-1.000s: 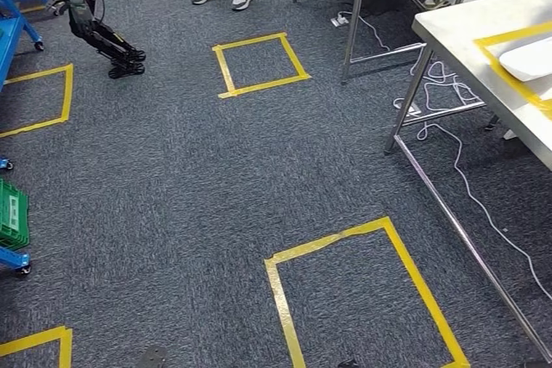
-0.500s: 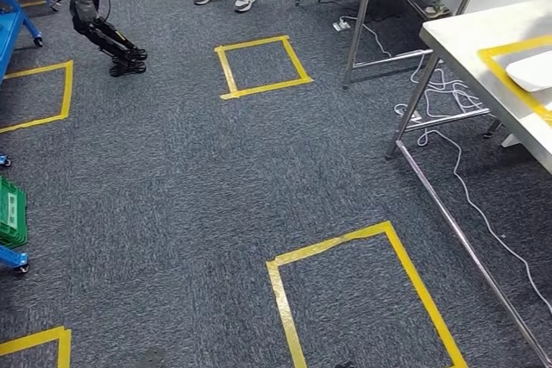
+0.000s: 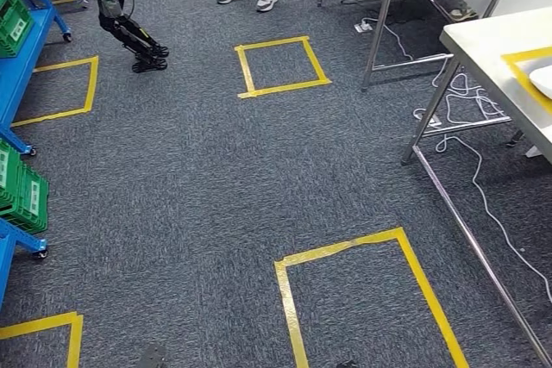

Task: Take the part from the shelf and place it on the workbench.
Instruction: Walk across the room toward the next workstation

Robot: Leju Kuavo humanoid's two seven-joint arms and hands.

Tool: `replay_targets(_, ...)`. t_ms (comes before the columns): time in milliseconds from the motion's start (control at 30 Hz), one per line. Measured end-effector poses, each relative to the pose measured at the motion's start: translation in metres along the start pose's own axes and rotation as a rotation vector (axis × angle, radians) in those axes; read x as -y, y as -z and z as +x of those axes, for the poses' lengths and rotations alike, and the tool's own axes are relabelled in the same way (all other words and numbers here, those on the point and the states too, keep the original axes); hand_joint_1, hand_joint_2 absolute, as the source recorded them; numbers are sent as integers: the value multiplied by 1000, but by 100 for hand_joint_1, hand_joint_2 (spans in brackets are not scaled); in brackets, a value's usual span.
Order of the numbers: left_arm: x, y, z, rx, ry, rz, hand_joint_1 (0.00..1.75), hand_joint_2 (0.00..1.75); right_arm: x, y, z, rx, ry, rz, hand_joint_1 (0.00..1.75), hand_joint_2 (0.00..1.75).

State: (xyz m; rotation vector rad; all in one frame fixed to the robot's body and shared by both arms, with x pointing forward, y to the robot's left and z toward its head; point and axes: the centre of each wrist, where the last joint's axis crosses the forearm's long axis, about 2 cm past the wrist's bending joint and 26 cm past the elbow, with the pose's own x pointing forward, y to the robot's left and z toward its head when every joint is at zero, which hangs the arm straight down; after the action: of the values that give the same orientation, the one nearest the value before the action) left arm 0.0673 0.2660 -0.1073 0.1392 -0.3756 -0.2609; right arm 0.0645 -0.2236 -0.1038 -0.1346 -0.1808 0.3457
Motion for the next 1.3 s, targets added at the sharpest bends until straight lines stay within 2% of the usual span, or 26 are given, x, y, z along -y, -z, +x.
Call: replay_targets(1300,0,1,5,6,-6,1,0,0,1,0,0,9,-4,-2,0,0)
